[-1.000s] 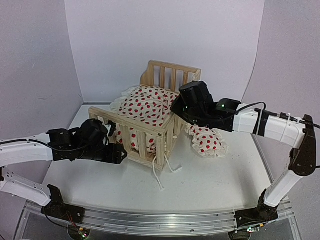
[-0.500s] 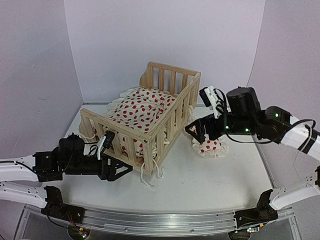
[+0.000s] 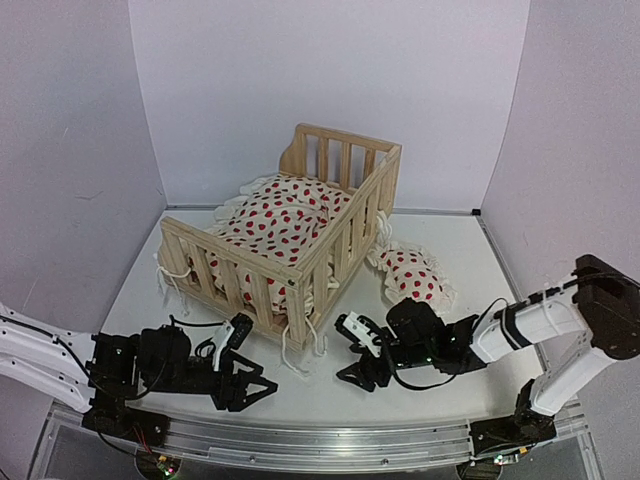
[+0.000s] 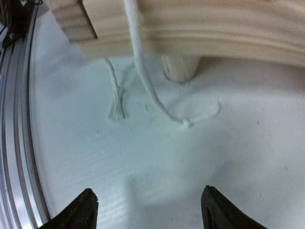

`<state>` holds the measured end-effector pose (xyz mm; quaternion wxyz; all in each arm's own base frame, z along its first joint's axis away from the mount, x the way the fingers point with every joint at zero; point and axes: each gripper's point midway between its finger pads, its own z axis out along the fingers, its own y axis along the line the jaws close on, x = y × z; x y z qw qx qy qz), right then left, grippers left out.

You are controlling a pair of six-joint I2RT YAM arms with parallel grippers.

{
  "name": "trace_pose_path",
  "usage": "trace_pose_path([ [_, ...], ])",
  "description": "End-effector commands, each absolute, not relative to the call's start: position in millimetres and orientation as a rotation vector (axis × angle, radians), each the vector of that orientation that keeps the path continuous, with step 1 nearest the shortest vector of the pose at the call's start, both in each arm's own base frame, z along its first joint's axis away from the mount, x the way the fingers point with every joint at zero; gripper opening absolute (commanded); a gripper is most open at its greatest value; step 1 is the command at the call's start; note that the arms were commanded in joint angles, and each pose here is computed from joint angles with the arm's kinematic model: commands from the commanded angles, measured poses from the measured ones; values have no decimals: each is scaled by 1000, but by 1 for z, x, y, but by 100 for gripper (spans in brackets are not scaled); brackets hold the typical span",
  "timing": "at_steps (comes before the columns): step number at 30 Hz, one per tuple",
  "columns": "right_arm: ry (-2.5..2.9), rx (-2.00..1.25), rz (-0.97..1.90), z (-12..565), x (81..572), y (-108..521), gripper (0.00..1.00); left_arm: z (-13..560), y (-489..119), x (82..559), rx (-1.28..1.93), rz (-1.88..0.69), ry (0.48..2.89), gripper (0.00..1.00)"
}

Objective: Set up the pet bed

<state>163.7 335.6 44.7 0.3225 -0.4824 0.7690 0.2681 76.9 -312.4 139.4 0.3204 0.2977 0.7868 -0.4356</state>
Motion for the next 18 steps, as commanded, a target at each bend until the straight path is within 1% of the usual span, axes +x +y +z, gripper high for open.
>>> trace_pose_path([
  [1,1628,-1014,766,113,200,380,71,151,-314,92,642,-1069,1951,60],
  [4,1592,-978,773,105,204,389,61,152,-322,89,665,-1039,1922,57],
  [12,1570,-898,850,84,205,407,47,156,-335,82,717,-1078,1883,56],
  [15,1566,-885,882,82,205,416,33,156,-331,84,679,-1094,1876,57],
  [18,1583,-858,945,85,199,420,11,156,-328,85,657,-1103,1862,61],
])
